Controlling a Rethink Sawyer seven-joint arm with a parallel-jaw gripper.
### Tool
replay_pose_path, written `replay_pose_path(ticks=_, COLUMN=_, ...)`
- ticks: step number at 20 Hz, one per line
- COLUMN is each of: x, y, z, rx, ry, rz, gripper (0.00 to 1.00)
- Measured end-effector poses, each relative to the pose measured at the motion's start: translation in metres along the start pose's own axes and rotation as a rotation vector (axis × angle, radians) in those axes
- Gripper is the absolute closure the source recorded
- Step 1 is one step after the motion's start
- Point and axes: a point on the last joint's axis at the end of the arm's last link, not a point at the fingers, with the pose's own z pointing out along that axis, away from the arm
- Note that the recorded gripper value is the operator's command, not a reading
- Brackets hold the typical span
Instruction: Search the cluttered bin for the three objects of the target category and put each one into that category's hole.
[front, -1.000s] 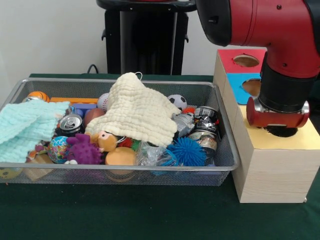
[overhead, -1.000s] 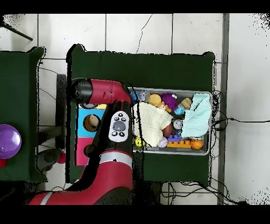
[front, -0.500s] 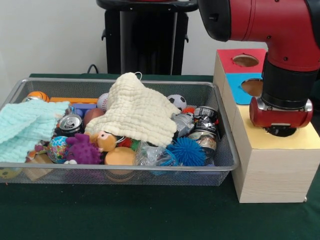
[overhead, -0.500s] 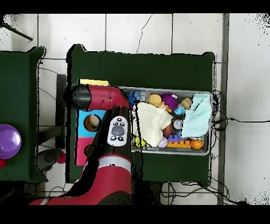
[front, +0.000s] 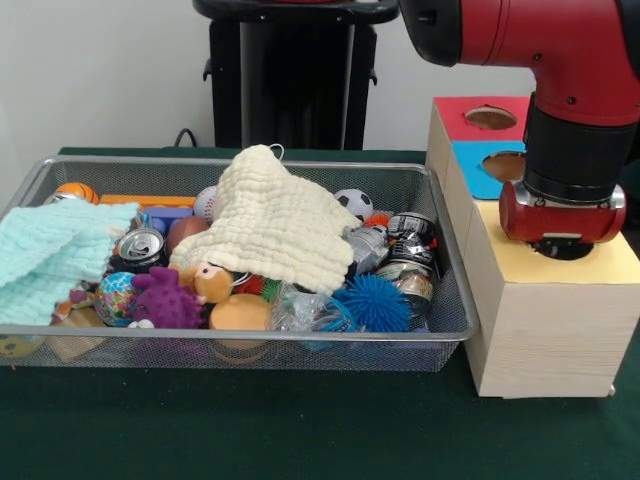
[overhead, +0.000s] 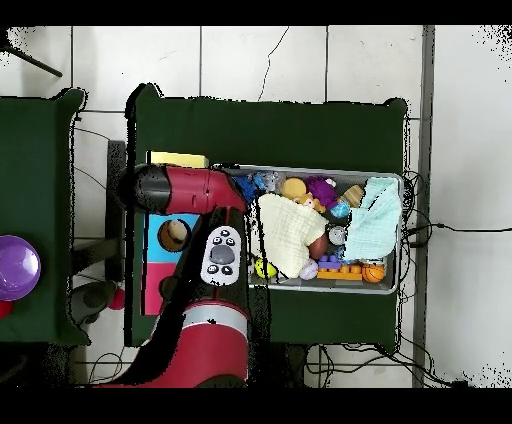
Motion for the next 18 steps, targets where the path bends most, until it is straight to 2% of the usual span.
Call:
replay_pose_path(ticks=12, x=0.012, y=0.004, z=-0.035, rx=0.013, ry=0.012, rz=-0.001, gripper=0.00)
replay_pose_path(ticks=13, x=0.015, y=0.004, z=-0.039, rx=0.013, ry=0.015, rz=0.000, gripper=1.00)
replay_pose_path(ticks=18, x=0.014, y=0.003, z=-0.049, rx=0.012, ry=0.005, rz=0.002, gripper=1.00)
